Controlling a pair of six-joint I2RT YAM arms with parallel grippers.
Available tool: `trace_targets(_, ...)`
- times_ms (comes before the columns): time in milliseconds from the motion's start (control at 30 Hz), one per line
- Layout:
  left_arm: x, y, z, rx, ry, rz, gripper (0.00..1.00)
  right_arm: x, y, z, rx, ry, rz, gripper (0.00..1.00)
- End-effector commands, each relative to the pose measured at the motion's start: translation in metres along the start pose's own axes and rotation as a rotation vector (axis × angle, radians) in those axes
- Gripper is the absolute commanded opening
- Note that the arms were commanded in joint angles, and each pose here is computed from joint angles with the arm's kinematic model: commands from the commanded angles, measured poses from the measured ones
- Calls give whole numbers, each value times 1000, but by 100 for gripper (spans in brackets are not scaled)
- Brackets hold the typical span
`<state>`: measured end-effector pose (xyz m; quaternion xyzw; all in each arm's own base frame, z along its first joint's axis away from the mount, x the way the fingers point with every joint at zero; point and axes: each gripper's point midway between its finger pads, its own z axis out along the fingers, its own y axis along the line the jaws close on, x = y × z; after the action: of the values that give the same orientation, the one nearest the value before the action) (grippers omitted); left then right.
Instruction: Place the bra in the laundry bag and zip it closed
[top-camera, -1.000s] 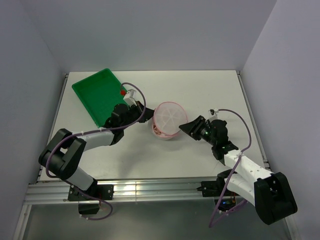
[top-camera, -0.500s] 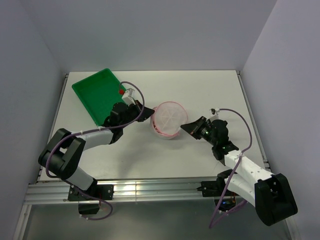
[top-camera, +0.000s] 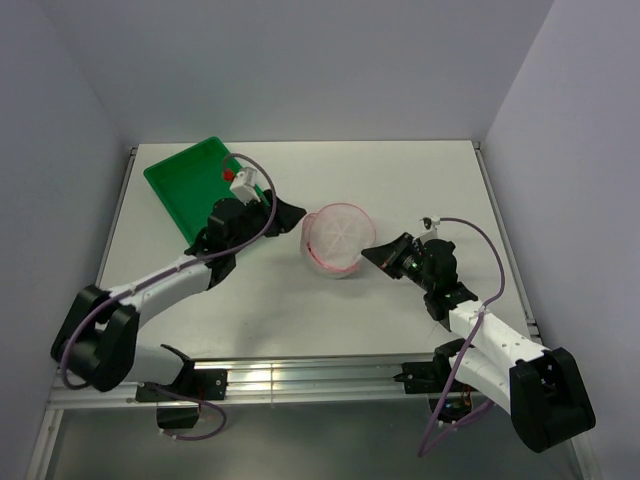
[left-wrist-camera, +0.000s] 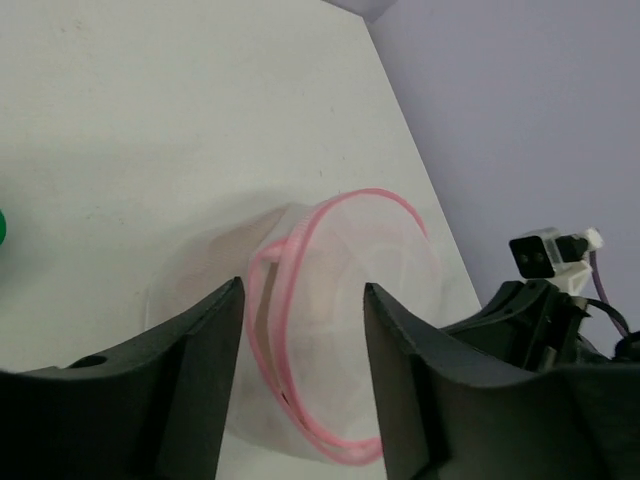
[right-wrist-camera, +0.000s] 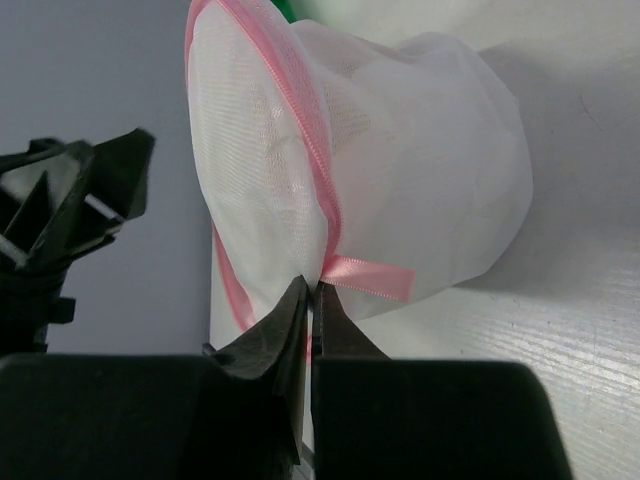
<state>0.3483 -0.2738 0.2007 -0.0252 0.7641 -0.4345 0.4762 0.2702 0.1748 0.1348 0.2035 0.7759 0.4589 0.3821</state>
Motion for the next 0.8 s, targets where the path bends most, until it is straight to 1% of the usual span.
trace_targets(0,-18,-39,-32,39,-78,52,54,-16,17,1,-50,-55,-10,0)
trace_targets(33,-7,-45,-37,37,-46,61,51,-16,17,1,-47,-56,-13,0)
trace_targets(67,-1,-54,-42,41,-39,67,49,-16,17,1,-45,-57,-14,0)
trace_targets(100,17,-81,-51,100,1,68,42,-17,15,2,-38,-61,-15,0)
trace_targets(133,30,-87,-56,112,29,60,38,-16,13,2,-33,-60,-16,0)
trace_targets(167,49,-108,-65,168,67,52,36,-17,14,2,-39,-64,-16,0)
trace_targets(200,60,-115,-68,187,94,25,35,-16,13,3,-38,-63,-12,0)
trace_targets(233,74,-118,-71,197,127,14,31,-15,12,3,-38,-61,-9,0)
trace_targets(300,98,-127,-71,204,167,-17,28,-14,12,4,-39,-55,-11,0)
trace_targets(367,122,-133,-65,218,216,-23,29,-14,12,4,-41,-56,-10,0)
trace_targets(467,142,-139,-51,240,240,-72,32,-14,9,2,-34,-70,-26,0)
trace_targets(500,143,-141,-46,248,234,-88,32,-15,7,2,-27,-75,-28,0)
trace_targets(567,156,-137,-36,251,251,-111,36,-15,5,2,-25,-81,-31,0)
trace_targets(600,156,-142,-31,267,238,-136,38,-14,3,1,-23,-82,-31,0)
trace_targets(667,166,-135,-21,250,243,-162,39,-13,2,1,-24,-81,-32,0)
trace_targets(700,164,-140,-18,272,225,-186,39,-12,1,1,-23,-78,-32,0)
trace_targets(767,172,-133,-10,241,221,-218,39,-11,2,1,-27,-75,-35,0)
